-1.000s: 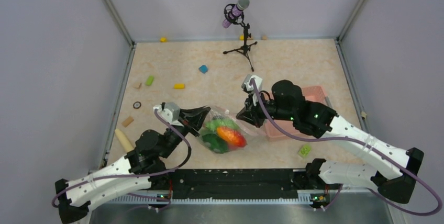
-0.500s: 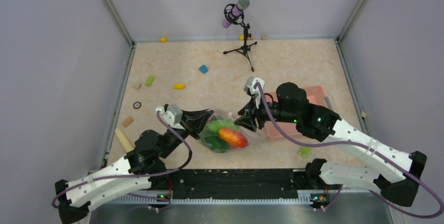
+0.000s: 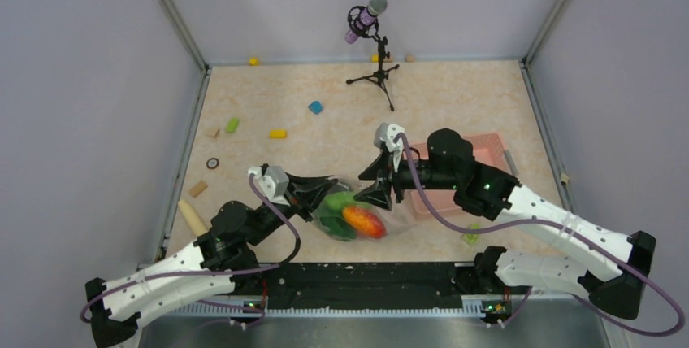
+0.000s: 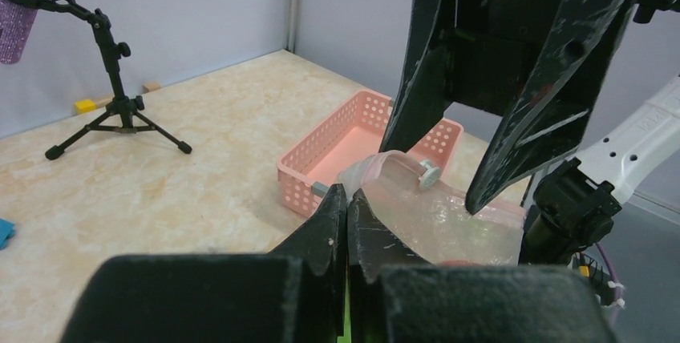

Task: Place the food in the zip-top bag and seal the zipper
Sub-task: Zip the zipper food storage bag at the center of the board.

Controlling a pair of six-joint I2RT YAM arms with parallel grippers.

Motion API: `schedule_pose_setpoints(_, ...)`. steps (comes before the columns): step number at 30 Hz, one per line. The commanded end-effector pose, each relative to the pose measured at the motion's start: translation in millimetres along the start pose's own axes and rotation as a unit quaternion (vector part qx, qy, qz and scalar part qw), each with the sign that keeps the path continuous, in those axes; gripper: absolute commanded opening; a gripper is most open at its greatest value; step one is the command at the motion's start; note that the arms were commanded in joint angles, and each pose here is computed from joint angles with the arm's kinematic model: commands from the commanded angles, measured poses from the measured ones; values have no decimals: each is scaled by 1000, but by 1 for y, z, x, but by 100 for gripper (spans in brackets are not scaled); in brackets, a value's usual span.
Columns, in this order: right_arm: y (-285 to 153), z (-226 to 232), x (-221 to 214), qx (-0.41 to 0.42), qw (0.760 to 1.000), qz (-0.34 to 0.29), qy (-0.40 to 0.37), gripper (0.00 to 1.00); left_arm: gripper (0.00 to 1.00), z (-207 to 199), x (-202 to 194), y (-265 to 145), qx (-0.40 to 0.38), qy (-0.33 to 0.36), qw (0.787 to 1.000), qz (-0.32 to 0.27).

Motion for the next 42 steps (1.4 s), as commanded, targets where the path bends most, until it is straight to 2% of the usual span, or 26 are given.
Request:
schedule_pose_setpoints(1,8,-3,5,0,1000,19,7,52,0,1,33,4,-2,-8,998,-63)
schedule_pose_setpoints(3,11,-5,4,-8,999,33,16,48,0,1,33,4,-1,-9,998,-63)
schedule_pose_setpoints(7,13,-10,3,-28,998,40,26,34,0,4,33,3,10,-10,998,-62)
schedule_pose_setpoints(11,10,-10,6,-39,999,28,25,13,0,7,32,3,25,-11,998,-62)
schedule_pose_setpoints(14,6,-8,8,-39,999,22,23,7,0,10,32,3,40,-13,997,-60)
schedule_pose_setpoints(21,-2,-6,10,-47,998,21,20,7,0,23,32,1,95,-17,994,-51)
schedule_pose_setpoints(31,-9,-6,8,-61,997,32,25,6,0,48,35,-9,202,-36,977,-50)
schedule_pose_setpoints(42,-1,-13,-2,-71,994,75,36,6,0,71,37,-27,307,-59,948,-56)
Point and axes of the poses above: each gripper's point midway between its finger pads, its own y axis out along the fingers, its own z axis along the line the jaws close on, x = y × z, the point moved 6 cm from there along -y, back along the fingers, and after that the axes turned 12 degrees about y, right-handed, at the moved point
